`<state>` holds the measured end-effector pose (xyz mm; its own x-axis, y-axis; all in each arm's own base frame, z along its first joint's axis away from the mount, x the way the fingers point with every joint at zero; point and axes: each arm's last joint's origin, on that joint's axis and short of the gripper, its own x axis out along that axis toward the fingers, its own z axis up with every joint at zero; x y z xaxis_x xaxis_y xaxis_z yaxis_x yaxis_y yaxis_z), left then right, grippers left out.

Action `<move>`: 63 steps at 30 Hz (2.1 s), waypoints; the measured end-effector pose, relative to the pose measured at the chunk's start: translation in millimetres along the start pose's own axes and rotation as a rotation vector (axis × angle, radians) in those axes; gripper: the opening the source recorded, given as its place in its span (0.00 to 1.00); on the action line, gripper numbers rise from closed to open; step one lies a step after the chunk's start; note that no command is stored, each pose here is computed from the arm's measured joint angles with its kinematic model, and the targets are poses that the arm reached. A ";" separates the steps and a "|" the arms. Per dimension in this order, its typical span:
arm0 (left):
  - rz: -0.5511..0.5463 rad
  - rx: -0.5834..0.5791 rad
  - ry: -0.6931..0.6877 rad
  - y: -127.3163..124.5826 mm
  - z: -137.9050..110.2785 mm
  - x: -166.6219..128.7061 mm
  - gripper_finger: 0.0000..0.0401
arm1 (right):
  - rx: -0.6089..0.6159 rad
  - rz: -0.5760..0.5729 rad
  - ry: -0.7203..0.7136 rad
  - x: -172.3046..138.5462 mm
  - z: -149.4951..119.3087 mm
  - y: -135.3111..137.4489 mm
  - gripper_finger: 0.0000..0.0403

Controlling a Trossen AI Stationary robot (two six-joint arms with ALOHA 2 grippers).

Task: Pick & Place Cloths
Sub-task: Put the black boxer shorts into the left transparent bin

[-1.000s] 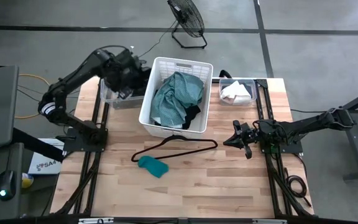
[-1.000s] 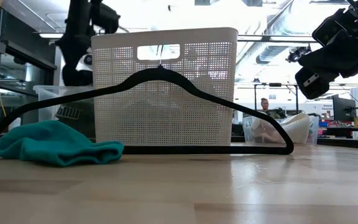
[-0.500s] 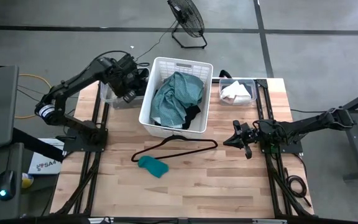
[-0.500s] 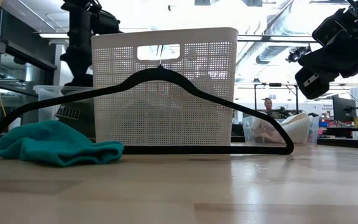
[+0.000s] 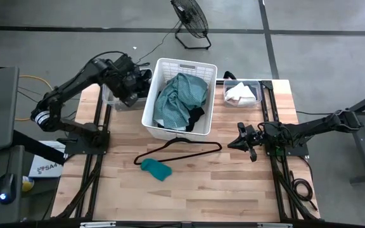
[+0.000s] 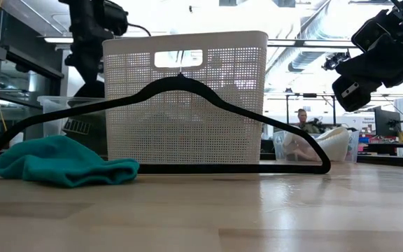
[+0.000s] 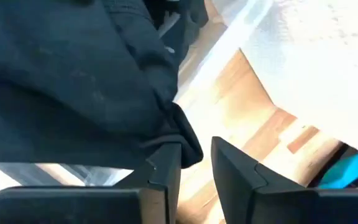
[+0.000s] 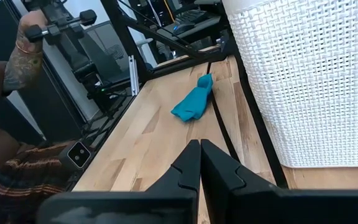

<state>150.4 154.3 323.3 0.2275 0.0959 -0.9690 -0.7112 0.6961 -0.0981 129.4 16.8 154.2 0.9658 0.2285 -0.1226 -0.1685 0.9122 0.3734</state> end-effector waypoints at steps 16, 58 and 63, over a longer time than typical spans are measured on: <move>0.119 -0.039 -0.272 -2.7 -0.9 -64.9 0.23 | 0.000 0.000 0.000 0.0 0.1 0.0 0.01; 0.397 -0.290 0.029 49.2 61.1 36.7 0.23 | 0.000 0.000 0.000 0.0 0.0 0.0 0.01; 0.344 -0.268 0.075 48.8 54.9 47.6 0.23 | 0.000 0.000 0.000 0.0 0.0 0.0 0.01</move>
<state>163.1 231.9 284.9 -0.0944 0.2305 -0.9685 -0.8867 0.4229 0.1871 129.4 16.8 154.3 0.9658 0.2286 -0.1223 -0.1686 0.9122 0.3734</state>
